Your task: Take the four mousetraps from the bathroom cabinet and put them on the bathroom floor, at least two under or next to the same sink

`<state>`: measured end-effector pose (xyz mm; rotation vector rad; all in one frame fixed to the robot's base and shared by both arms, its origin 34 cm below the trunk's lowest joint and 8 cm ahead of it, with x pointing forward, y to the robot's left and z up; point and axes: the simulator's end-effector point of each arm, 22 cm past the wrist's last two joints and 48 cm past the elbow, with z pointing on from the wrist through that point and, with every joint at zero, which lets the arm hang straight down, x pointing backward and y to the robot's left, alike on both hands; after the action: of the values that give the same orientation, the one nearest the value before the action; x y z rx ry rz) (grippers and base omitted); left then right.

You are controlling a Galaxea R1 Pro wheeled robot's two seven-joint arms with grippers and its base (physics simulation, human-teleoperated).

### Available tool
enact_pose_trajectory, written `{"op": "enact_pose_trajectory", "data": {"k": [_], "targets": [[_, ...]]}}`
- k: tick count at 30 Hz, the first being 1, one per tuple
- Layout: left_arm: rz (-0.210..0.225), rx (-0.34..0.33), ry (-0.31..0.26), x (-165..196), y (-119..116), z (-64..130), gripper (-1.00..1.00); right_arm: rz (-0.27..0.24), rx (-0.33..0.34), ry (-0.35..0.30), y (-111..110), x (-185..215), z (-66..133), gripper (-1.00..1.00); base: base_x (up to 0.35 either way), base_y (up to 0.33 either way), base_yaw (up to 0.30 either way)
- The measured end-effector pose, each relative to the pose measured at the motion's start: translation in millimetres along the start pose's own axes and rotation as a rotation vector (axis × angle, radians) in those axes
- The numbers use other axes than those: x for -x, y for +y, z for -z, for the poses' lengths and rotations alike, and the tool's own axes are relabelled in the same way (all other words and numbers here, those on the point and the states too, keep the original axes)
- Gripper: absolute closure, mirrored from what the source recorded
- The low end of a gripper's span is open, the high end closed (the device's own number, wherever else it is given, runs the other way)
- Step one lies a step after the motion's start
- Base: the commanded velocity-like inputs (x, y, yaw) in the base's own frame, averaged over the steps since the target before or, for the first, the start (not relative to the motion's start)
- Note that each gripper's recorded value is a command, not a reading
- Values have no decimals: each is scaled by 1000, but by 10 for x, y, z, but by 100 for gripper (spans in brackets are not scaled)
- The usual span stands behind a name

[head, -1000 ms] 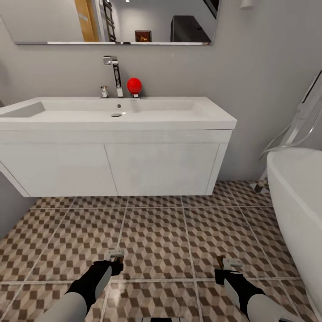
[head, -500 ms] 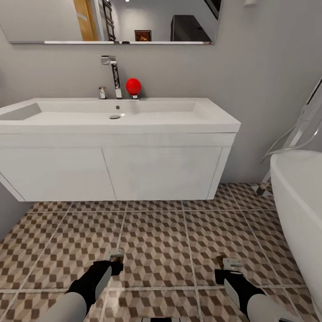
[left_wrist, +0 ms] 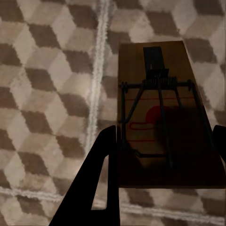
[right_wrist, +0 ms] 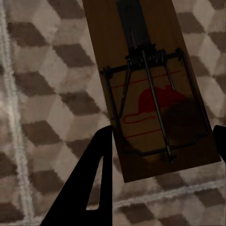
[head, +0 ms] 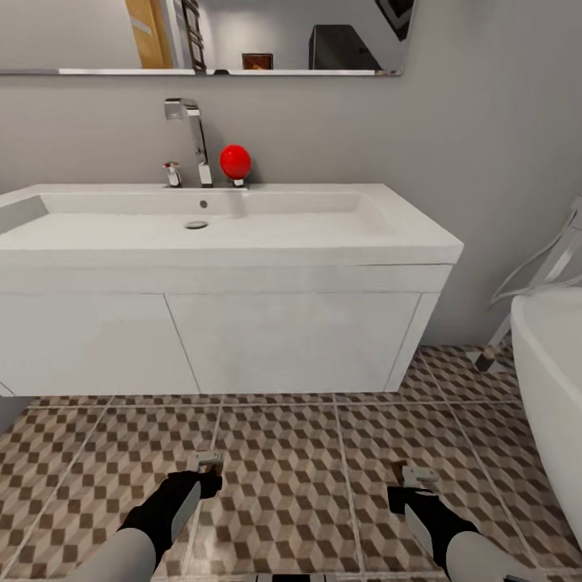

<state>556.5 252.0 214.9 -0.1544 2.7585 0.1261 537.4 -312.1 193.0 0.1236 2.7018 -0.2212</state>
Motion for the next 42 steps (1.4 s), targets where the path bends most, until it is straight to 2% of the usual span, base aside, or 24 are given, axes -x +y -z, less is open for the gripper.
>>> {"op": "enact_pose_trajectory", "data": {"k": [8, 13, 17, 22, 26, 33, 39, 42], "targets": [[3, 2, 0, 0, 13, -3, 100, 1, 1, -5, 3, 13, -1, 100, 233, 0, 0], [4, 3, 0, 1, 20, -5, 100, 0, 0, -52, 0, 131, 3, 100, 29, 0, 0], [5, 2, -1, 2, 14, -5, 100, -3, -2, -64, 3, 158, 5, 100, 4, 0, 73], [21, 4, -84, 153, 26, -10, 100, -3, 3, -66, 23, 163, 7, 100, 1, 0, 76], [28, 5, -112, 208, 28, -7, 100, -1, 4, -69, 31, 169, 8, 100, 0, 0, 10], [29, 2, -110, 195, 17, -10, 100, -1, 2, -70, 26, 167, 7, 100, 0, 0, 1], [13, -2, -65, 16, -38, -40, 100, -9, -3, -59, 22, 114, 3, 100, 0, 0, 0], [7, -3, -65, 15, -56, -38, 100, -8, 14, -58, 162, 105, 18, 100, 0, 0, 0]]}}
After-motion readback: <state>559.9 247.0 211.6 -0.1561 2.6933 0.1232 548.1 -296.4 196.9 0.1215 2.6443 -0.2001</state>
